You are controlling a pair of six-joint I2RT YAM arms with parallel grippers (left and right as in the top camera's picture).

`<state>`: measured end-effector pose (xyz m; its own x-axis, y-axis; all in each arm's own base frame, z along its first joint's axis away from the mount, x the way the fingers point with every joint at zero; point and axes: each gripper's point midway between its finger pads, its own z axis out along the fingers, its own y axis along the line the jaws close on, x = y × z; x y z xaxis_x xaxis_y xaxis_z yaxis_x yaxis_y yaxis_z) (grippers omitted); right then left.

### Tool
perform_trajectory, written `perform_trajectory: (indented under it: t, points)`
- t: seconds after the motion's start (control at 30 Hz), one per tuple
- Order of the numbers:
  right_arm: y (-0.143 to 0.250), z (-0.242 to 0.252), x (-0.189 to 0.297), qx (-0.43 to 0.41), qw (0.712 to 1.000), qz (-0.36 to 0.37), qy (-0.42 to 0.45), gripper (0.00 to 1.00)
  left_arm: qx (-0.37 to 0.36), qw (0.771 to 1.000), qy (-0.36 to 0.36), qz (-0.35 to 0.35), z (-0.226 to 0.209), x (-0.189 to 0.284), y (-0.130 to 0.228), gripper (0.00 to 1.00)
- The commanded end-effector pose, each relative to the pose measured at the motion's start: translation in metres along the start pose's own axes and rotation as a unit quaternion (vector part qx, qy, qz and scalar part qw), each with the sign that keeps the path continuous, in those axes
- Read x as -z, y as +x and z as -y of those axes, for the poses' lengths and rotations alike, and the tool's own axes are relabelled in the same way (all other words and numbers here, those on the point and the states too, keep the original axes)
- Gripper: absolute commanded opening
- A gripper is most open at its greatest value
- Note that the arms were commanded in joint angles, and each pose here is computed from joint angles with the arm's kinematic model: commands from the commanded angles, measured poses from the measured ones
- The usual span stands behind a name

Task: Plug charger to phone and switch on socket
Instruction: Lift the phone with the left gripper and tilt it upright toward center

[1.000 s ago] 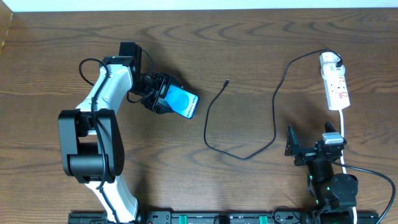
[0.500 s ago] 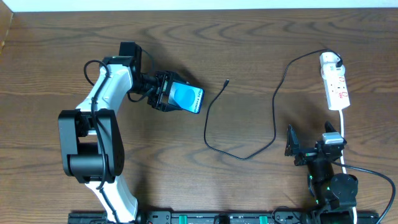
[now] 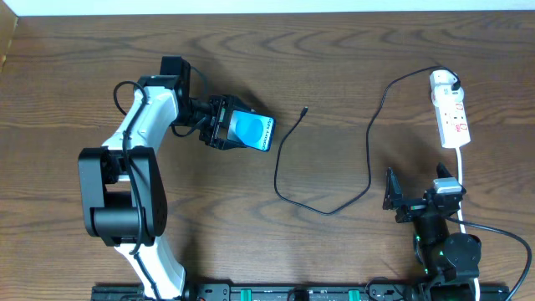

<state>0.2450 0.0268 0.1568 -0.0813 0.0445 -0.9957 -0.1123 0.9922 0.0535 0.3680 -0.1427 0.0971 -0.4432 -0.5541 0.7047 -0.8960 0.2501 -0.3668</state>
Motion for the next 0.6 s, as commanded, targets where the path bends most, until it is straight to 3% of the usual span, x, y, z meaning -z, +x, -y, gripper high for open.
perform_trajectory:
  t: [0.0,0.57]
  points:
    - [0.0,-0.001,0.0,-0.001,1.0,0.0,-0.001,0.99,0.0,0.999,0.024,-0.034,0.012,0.008,0.022,0.66]
    - [0.0,0.001,0.0,-0.001,1.0,0.0,0.005,0.99,0.076,0.993,0.035,-0.078,0.018,0.01,0.036,0.66]
